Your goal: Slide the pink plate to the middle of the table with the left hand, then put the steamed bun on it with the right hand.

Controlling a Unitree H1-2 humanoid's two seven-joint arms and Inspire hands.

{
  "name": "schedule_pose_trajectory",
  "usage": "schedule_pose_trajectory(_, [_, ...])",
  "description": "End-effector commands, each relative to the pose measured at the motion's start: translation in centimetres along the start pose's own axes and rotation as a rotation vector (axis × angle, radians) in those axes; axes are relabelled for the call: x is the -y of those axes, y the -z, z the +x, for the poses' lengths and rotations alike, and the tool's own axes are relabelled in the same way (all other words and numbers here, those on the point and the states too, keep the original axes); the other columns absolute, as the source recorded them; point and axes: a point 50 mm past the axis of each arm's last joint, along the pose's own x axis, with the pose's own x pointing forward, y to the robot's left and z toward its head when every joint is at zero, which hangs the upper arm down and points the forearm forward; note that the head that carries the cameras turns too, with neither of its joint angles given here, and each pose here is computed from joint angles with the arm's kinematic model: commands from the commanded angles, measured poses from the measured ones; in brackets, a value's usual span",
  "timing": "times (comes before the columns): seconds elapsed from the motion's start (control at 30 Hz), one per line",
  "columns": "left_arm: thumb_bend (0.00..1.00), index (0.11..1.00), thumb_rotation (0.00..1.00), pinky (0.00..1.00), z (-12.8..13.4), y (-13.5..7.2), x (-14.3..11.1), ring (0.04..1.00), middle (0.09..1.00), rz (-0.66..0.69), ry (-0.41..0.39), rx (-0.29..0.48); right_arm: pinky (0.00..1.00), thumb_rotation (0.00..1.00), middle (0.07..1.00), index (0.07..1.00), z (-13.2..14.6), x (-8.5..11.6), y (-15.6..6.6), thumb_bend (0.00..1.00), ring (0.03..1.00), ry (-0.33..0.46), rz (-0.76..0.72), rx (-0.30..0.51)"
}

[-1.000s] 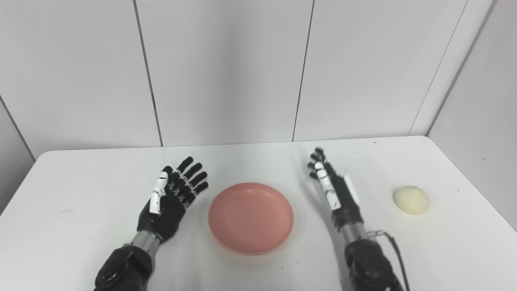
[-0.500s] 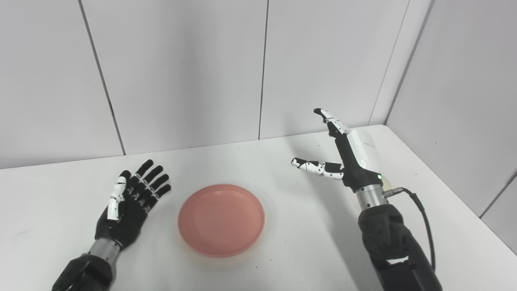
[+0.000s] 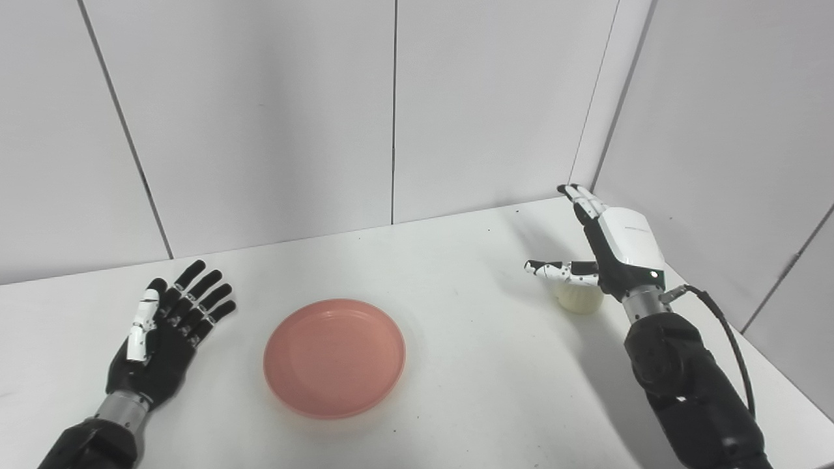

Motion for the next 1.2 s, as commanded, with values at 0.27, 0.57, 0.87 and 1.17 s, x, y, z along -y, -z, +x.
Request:
schedule_pose_trajectory(0.27, [0.51,0.845,0.87,0.78,-8.7,8.9,-4.4,0.814,0.841,-0.109,-0.191,-0.26,0.75,0.51,0.904,0.879,1.2,2.5,2.2,0.91,0.871,-0.004,-0.074,-0.103])
schedule_pose_trajectory(0.57, [0.5,0.841,0.88,0.78,-8.8,8.6,-4.6,0.807,0.837,-0.117,-0.195,-0.259,0.74,0.51,0.88,0.863,1.4,1.7,2.5,0.89,0.854,-0.072,-0.083,-0.139])
schedule_pose_trajectory(0.87, [0.5,0.841,0.88,0.78,-9.0,8.4,-4.7,0.808,0.837,-0.114,-0.199,-0.259,0.73,0.6,0.884,0.871,1.4,1.2,3.5,0.92,0.854,-0.14,-0.099,-0.176])
schedule_pose_trajectory(1.17, [0.49,0.842,0.88,0.78,-9.2,8.3,-4.9,0.808,0.836,-0.12,-0.205,-0.257,0.71,0.58,0.884,0.872,1.7,0.7,4.0,0.93,0.846,-0.175,-0.092,-0.194])
